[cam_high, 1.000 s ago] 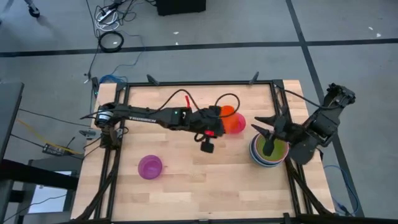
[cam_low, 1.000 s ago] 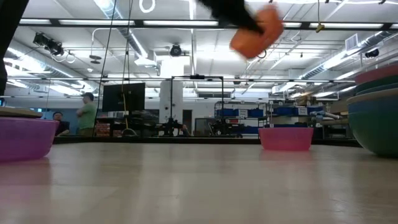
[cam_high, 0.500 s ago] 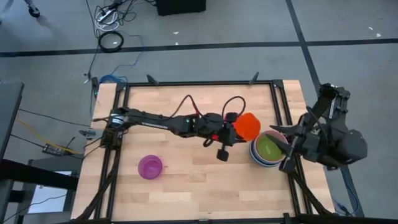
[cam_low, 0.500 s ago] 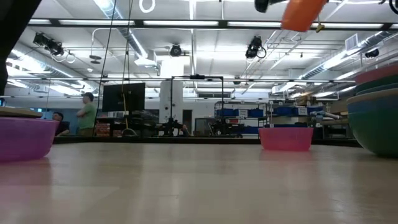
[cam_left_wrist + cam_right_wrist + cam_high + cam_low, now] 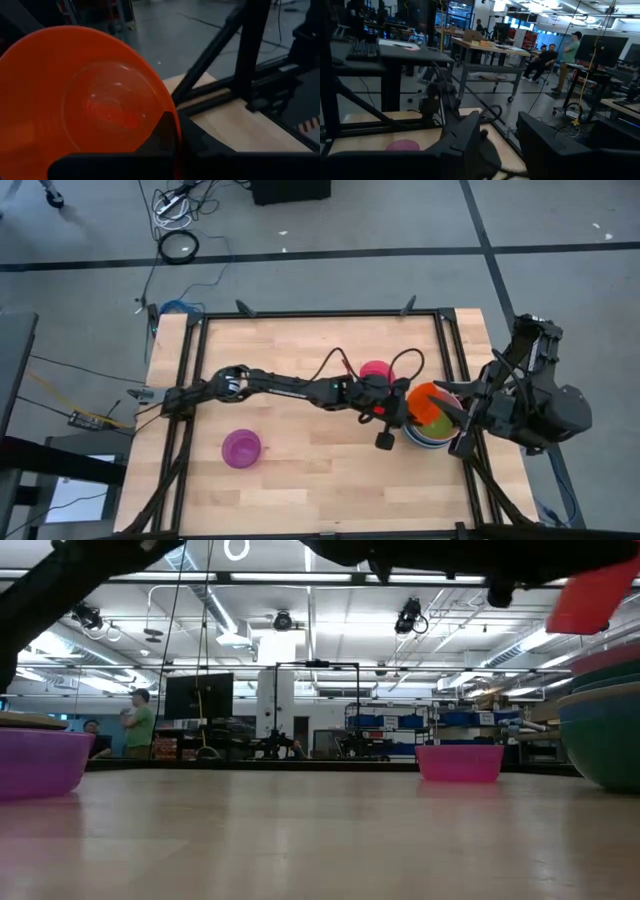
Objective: Nest bowls inside each other
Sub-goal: Stack the orange bowl on top of the light green bowl
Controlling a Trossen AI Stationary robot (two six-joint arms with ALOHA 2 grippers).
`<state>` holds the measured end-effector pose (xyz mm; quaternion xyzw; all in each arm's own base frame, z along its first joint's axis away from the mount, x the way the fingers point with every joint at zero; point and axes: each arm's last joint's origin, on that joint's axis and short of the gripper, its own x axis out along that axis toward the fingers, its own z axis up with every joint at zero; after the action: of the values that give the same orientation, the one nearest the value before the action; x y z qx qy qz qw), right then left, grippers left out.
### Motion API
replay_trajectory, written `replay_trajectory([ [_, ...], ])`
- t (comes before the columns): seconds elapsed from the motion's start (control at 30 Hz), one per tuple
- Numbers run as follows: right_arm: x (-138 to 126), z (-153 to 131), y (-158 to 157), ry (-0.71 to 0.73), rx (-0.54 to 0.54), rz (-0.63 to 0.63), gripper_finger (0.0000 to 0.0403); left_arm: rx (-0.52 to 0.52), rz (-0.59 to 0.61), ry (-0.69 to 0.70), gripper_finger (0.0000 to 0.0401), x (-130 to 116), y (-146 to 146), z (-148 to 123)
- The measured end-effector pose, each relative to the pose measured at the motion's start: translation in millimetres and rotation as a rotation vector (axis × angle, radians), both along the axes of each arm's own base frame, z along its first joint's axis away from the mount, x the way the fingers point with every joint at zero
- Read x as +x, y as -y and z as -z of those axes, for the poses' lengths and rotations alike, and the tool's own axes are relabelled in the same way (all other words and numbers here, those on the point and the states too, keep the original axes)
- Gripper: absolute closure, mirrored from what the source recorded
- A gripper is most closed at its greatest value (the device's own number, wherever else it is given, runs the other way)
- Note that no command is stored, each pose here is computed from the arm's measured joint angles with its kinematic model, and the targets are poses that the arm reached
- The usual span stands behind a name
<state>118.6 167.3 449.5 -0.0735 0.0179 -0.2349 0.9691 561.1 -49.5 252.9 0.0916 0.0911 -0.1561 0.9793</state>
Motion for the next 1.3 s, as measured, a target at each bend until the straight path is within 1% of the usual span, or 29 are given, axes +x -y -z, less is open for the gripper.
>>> replay_trajectory([
  [0.07, 0.1, 0.1, 0.0, -0.001, -0.001, 0.000, 0.0284, 0.000, 0.001, -0.027, 0.0399, 2.7, -0.4, 5.9],
  [0.17, 0.1, 0.1, 0.0, -0.003, -0.005, 0.000, 0.0284, -0.012, -0.004, -0.028, 0.0400, 5.6, -1.8, 9.6],
  [0.3, 0.1, 0.1, 0.0, -0.005, -0.009, 0.000, 0.0284, -0.023, -0.008, -0.021, 0.0399, 5.9, -2.9, 8.5],
  [0.43, 0.2, 0.2, 0.0, -0.005, -0.010, 0.000, 0.0284, -0.030, -0.008, 0.005, 0.0387, 6.8, -2.9, 6.8],
  [0.6, 0.2, 0.2, 0.1, -0.005, -0.010, 0.001, 0.0284, -0.037, -0.009, 0.009, 0.0397, 6.9, -2.7, 6.3],
  [0.8, 2.4, 0.2, 1.6, -0.005, -0.011, 0.013, 0.0284, -0.047, -0.018, 0.011, 0.0398, 7.3, -6.9, 5.8],
  [1.07, 3.2, 0.3, 2.2, -0.006, -0.012, 0.018, 0.0284, -0.125, -0.011, -0.053, 0.0398, 13.6, -18.8, 30.1],
  [1.3, 3.3, 0.9, 2.0, -0.011, -0.021, 0.018, 0.0284, -0.136, -0.011, 0.002, 0.0357, 14.8, -19.4, 24.8],
])
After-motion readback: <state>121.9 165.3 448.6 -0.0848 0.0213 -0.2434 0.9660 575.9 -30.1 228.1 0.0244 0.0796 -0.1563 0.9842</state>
